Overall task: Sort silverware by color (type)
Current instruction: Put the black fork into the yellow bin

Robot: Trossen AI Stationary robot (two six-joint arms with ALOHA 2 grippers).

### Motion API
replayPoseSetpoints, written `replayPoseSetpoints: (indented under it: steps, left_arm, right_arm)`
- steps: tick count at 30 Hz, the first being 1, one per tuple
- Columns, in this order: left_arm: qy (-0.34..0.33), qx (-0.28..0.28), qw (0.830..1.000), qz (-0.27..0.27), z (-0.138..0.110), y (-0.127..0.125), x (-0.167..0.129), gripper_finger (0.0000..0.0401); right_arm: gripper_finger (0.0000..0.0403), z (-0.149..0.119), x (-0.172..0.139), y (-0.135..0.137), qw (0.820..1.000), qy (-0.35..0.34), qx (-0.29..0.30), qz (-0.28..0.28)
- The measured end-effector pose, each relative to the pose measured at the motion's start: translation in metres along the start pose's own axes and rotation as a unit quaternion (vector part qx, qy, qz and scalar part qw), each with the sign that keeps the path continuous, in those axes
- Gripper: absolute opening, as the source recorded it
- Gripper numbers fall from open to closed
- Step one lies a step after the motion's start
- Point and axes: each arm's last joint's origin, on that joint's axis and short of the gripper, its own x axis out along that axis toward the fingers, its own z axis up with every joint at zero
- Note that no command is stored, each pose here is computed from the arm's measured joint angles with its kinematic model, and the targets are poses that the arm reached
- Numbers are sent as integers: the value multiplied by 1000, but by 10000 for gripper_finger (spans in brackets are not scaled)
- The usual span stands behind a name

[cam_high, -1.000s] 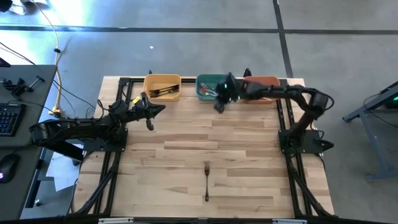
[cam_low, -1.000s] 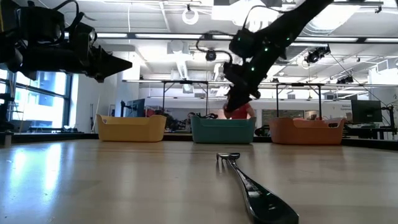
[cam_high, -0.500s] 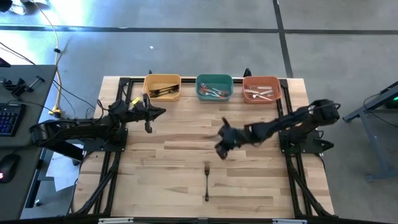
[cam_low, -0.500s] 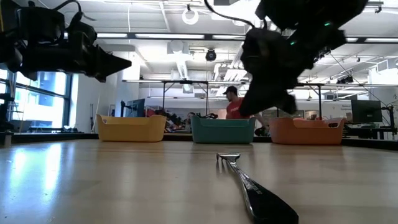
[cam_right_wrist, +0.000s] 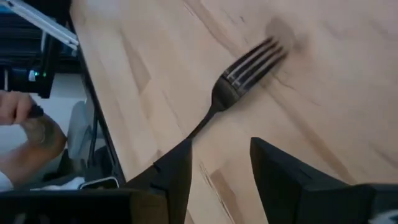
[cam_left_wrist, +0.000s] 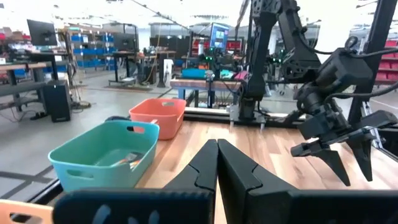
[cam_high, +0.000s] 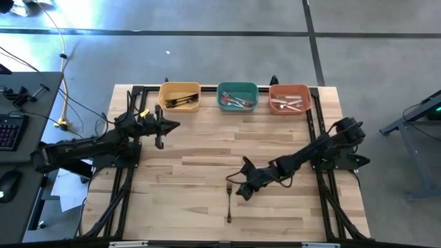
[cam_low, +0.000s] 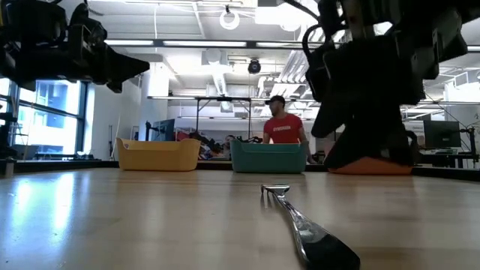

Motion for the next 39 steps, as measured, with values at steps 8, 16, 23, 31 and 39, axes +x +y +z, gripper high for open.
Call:
replayPoseSetpoints:
  steps: [8,16,23,31,39]
  left_arm:
    - [11,13,1000,0,0,-3,-7,0]
    - [31,19,999,0,-3,-4,-11,0]
    - [35,28,999,0,-4,-4,-12,0]
    - [35,32,999,0,-4,-4,-12,0]
    - [33,26,999,1,-4,-4,-12,0]
  right_arm:
    - [145,3,32,7,1000,-6,24,-11]
    - [144,5,48,0,997,-10,72,-14]
    - [138,9,49,0,997,-52,50,-8]
    - [80,15,60,-6,998,-59,20,9]
    - [97,23,69,-9,999,-38,22,27]
